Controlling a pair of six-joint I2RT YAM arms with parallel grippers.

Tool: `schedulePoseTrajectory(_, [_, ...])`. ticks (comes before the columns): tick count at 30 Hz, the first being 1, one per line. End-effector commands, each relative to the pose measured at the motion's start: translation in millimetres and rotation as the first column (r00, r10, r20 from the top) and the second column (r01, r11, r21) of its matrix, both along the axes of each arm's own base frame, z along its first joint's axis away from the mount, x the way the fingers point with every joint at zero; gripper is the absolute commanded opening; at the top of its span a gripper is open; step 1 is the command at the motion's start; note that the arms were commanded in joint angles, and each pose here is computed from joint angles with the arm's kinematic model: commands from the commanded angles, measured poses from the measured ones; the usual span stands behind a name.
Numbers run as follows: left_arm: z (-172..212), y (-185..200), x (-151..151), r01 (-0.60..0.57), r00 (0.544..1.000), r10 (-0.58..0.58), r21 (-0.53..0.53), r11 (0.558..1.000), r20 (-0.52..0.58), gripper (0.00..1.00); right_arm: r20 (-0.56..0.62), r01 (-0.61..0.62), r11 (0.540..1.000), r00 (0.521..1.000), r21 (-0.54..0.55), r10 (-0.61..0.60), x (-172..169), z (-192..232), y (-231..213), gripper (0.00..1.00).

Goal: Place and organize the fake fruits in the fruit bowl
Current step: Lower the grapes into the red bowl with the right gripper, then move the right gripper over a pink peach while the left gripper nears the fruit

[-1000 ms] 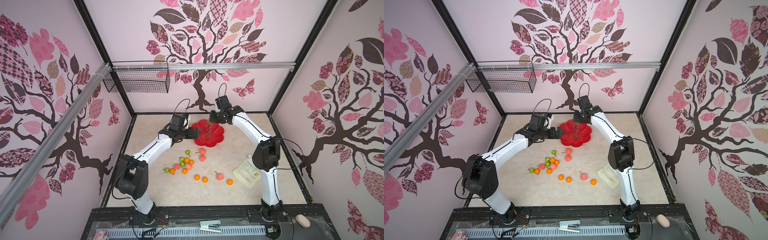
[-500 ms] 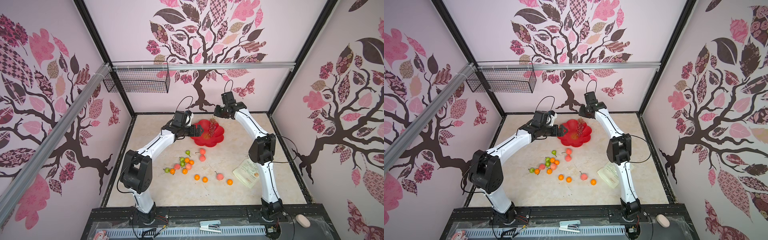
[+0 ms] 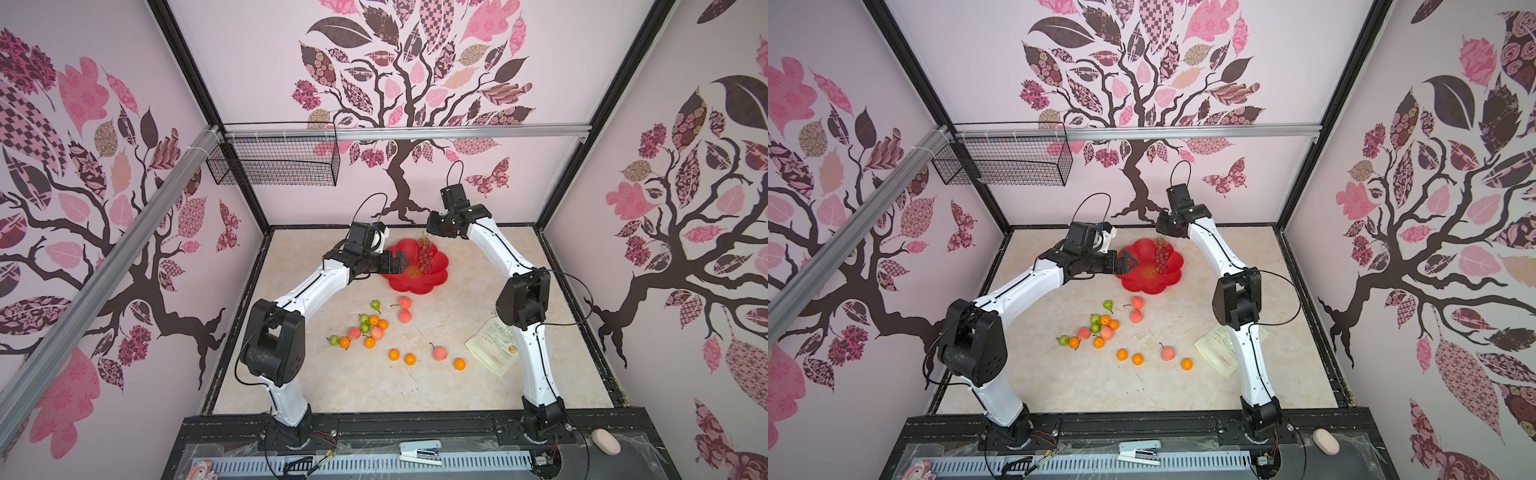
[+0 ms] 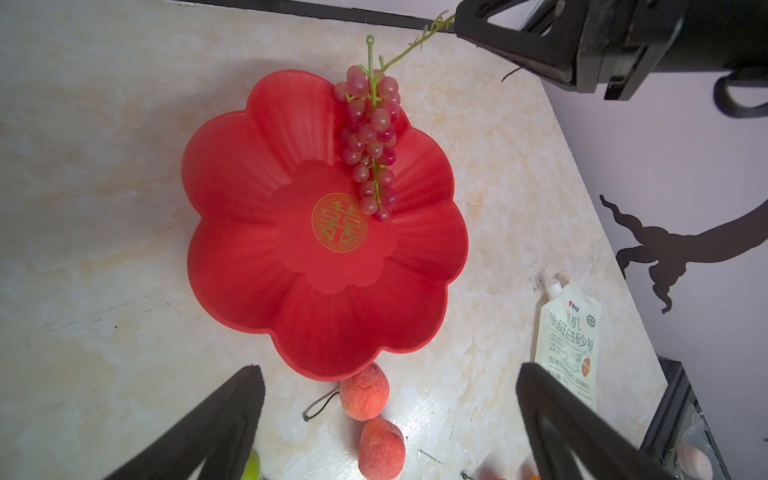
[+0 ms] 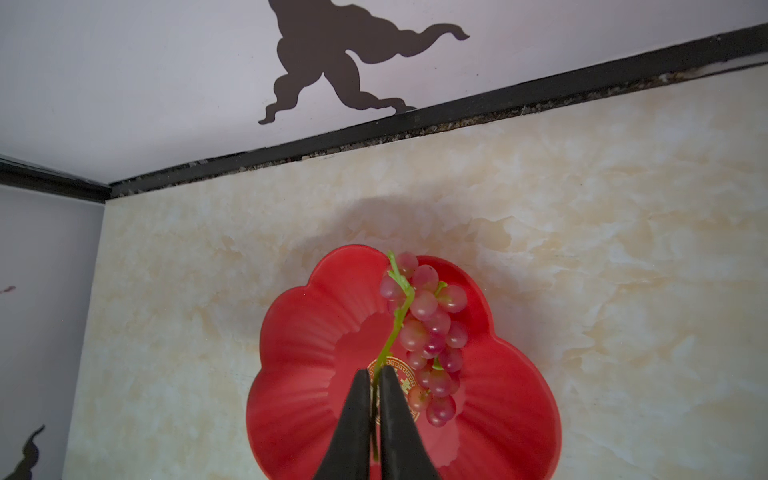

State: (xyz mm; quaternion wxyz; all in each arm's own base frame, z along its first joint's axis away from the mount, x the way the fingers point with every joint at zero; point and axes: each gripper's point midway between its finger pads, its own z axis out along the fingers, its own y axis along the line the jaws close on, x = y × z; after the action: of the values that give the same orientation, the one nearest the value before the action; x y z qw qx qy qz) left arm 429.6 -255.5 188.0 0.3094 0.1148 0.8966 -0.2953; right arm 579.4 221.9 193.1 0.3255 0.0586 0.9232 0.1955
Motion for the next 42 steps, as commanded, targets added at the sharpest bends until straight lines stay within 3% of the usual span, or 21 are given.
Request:
schedulePoseTrajectory(1, [-1, -3, -2, 0.02, 1.0, -0.02, 0.0, 1.0, 0.011, 0.99, -0.026, 0.004, 1.0, 1.0, -0.022, -0.005, 3, -14, -2, 0.16])
schedulePoseTrajectory(14, [17, 3, -22, 0.037, 0.998, -0.037, 0.005, 0.999, 0.053, 0.99, -0.001, -0.021, 0.999, 1.0, -0.025, 0.021, -24, 16, -9, 0.43])
schedulePoseTrajectory(19, [25, 4, -49, 0.073, 0.995, -0.074, 0.014, 0.997, 0.063, 0.99, 0.006, -0.029, 0.999, 1.0, -0.04, 0.029, -53, 20, -14, 0.46])
schedulePoseTrajectory(26, [11, 2, -106, 0.124, 0.991, -0.126, 0.05, 0.991, 0.042, 0.99, 0.003, -0.074, 0.993, 0.997, -0.095, 0.074, -121, 10, -12, 0.48])
schedulePoseTrajectory(30, [4, 4, -133, 0.101, 0.995, -0.102, 0.014, 0.995, 0.017, 0.99, -0.037, -0.108, 0.987, 0.994, -0.122, 0.104, -168, -8, -11, 0.49])
schedulePoseTrajectory(37, [-5, 14, -169, 0.032, 0.999, -0.032, -0.047, 0.998, -0.003, 0.99, -0.189, -0.162, 0.978, 0.973, -0.132, 0.136, -242, -54, -16, 0.49])
schedulePoseTrajectory(42, [-19, 10, -197, 0.048, 0.998, -0.049, -0.04, 0.998, -0.027, 0.98, -0.317, -0.269, 0.952, 0.924, -0.145, 0.213, -283, -81, -16, 0.47])
